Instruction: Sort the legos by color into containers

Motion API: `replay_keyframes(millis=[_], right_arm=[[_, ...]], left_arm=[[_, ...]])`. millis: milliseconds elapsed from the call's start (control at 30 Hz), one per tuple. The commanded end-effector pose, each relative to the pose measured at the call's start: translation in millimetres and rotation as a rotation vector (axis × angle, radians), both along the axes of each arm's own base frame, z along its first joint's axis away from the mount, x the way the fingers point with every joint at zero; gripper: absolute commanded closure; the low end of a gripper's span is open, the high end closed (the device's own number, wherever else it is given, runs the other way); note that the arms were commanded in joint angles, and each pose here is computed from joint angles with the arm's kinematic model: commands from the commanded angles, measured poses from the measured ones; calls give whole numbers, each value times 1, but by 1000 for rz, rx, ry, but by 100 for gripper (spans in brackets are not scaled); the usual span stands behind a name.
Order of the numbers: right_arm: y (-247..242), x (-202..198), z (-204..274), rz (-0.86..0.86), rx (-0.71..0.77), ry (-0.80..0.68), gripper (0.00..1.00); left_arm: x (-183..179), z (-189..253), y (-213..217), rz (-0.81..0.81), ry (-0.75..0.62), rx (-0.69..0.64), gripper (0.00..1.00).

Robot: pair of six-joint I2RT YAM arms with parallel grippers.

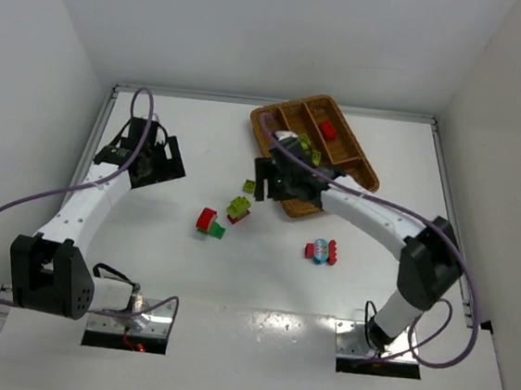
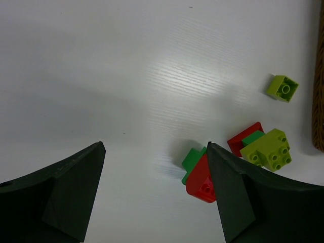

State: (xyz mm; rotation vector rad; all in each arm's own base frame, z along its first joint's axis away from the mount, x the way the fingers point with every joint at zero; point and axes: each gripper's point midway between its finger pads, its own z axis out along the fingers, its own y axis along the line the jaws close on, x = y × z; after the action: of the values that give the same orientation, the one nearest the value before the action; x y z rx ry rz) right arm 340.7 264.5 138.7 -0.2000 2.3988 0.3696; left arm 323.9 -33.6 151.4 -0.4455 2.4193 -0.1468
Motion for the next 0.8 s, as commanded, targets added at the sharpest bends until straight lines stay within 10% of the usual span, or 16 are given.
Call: replay_keyframes(millis=[0, 767], right_arm=[[42, -12, -22, 21, 43, 95, 28], [89, 84, -127, -252, -91, 190, 41]], left_arm=[[10, 12, -1, -18, -43, 4, 13], [12, 2, 1, -14, -14, 36, 13]])
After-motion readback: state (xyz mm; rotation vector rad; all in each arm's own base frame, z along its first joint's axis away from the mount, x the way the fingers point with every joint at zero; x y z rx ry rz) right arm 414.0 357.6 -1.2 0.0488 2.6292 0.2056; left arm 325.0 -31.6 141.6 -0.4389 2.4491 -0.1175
